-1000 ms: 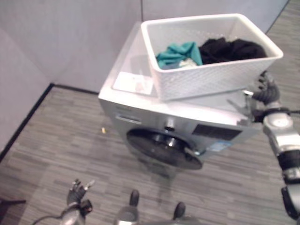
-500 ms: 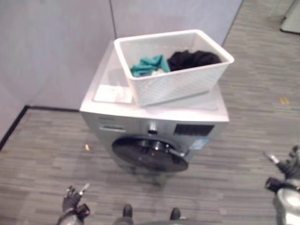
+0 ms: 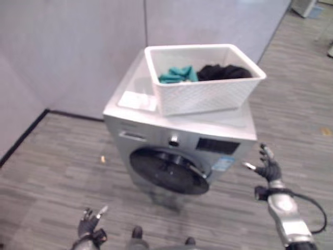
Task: Grab the laundry basket,head to the washer,open it,put in the laundry and shut it.
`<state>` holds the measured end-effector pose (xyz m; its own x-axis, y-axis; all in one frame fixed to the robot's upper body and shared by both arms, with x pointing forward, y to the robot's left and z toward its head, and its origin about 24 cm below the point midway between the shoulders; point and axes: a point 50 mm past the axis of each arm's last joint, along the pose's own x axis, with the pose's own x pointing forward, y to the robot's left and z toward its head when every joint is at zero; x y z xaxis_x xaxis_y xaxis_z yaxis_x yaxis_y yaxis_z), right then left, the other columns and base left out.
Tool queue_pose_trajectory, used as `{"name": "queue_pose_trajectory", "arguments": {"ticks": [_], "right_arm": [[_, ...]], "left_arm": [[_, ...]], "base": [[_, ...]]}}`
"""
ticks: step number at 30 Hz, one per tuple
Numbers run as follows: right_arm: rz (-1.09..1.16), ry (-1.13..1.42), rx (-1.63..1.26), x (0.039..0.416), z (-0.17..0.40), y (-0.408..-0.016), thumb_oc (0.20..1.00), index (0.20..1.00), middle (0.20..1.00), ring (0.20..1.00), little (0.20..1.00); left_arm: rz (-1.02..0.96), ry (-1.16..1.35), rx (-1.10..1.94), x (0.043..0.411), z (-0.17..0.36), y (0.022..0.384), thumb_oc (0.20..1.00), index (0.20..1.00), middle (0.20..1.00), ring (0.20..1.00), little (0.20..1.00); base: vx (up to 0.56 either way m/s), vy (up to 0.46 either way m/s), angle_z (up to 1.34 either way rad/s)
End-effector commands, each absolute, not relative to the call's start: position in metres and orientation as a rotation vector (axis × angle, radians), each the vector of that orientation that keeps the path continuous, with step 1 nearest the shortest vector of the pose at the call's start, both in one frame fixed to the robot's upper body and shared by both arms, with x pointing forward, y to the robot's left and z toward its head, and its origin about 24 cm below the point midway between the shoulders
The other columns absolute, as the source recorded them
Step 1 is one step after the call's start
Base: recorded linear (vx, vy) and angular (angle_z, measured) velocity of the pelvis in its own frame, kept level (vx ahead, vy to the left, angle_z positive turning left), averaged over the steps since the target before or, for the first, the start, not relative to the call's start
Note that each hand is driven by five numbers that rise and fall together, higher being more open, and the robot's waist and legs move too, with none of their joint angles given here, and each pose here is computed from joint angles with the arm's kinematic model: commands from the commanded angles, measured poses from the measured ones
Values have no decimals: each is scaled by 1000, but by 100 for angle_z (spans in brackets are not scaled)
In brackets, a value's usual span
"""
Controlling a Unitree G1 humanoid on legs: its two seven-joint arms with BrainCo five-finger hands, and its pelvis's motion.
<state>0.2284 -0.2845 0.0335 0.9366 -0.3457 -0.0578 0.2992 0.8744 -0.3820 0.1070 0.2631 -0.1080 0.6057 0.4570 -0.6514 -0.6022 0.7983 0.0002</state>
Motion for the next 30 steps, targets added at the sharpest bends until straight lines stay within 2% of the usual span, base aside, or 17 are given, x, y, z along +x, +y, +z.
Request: {"name": "queue_pose_trajectory", "arguments": {"ticks": [1, 7, 10, 17, 23, 30], "right_arm": [[-321, 7, -415, 245, 62, -287, 1000, 1000, 1000, 1000, 1000], [-292, 56, -393, 233, 50, -282, 1000, 1000, 1000, 1000, 1000], [-281, 98, -368, 214, 40, -281, 1000, 1000, 1000, 1000, 1000], [-265, 132, -340, 197, 32, -273, 1000, 1000, 1000, 1000, 1000], [-258, 180, -382, 198, 25, -273, 1000, 1000, 1000, 1000, 1000], [-310, 222, -417, 193, 21, -289, 1000, 1000, 1000, 1000, 1000]], "left_arm": [[553, 547, -145, 148, -86, 275, 1000, 1000, 1000, 1000, 1000], [529, 532, -126, 153, -83, 273, 1000, 1000, 1000, 1000, 1000], [535, 572, -126, 143, -89, 272, 1000, 1000, 1000, 1000, 1000], [529, 549, -119, 148, -84, 274, 1000, 1000, 1000, 1000, 1000], [493, 559, -84, 148, -83, 275, 1000, 1000, 1000, 1000, 1000], [492, 542, -53, 149, -76, 286, 1000, 1000, 1000, 1000, 1000]], "base": [[-244, -31, 45], [-82, 22, 31], [76, 200, 23], [-17, 211, 12], [-111, 314, -34], [-107, 44, -5]]}}
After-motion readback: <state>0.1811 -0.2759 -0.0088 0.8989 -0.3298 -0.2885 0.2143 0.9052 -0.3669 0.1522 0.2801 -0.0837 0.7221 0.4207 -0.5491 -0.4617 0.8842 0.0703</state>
